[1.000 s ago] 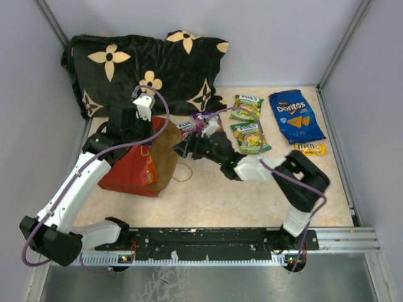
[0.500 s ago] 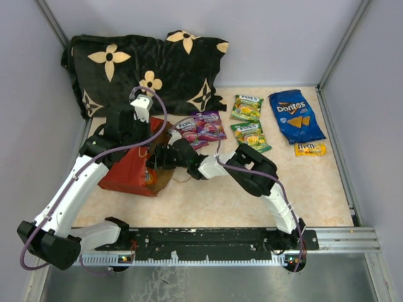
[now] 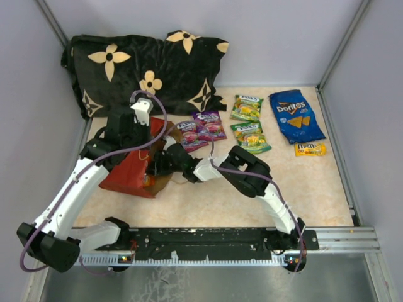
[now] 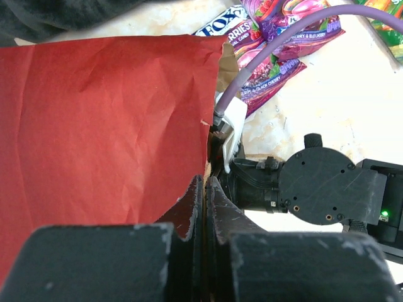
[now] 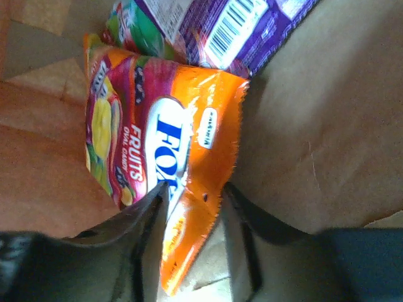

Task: Take the snacks out of the paper bag
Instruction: Take out the snack from the paper bag, then place the snack at the center of the board, then take out the snack from the paper bag, then place the snack at the center of the board, then take out the snack from the paper bag, then place the snack at the center of the board.

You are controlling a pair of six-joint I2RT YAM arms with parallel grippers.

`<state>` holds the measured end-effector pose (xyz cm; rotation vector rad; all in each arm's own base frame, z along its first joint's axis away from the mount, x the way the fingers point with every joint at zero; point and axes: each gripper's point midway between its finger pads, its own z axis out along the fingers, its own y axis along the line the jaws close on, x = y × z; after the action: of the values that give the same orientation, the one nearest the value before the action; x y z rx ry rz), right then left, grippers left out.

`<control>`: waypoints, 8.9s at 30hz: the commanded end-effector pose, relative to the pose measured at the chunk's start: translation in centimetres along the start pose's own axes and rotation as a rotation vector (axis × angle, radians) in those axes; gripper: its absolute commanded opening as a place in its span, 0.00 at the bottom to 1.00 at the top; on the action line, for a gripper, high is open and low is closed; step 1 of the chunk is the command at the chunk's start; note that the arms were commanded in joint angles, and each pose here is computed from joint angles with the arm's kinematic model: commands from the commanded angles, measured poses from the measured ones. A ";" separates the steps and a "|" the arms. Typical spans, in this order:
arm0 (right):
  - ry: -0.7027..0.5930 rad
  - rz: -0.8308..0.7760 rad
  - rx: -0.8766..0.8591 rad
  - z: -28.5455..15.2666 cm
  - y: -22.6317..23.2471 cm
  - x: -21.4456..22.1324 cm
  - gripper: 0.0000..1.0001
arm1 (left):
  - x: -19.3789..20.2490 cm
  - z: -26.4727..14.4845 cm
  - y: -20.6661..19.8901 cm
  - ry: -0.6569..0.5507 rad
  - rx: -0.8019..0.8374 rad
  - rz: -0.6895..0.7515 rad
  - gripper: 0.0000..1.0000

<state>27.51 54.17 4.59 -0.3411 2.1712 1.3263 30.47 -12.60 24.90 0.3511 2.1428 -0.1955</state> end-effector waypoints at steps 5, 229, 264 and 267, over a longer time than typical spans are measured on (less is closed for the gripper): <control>-0.008 -0.064 -0.149 -1.0 5.5 -0.4 0.00 | -0.8 -0.5 0.6 -0.071 -0.034 -0.010 0.01; -0.323 0.267 0.025 1.0 11.5 -5.2 0.00 | 4.4 -3.4 2.2 0.142 -0.134 -0.081 0.02; -0.151 -0.231 0.392 -20.3 -7.9 -19.2 0.75 | -2.9 -6.6 8.4 -0.043 -0.435 -0.111 0.04; -0.282 -0.291 0.364 -21.1 -4.6 -20.3 0.87 | -4.3 -7.5 8.9 -0.084 -0.459 -0.110 0.05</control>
<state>37.48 30.11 10.43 -0.3101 2.3411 0.7362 29.49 -4.05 29.44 -0.0105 2.1307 0.1700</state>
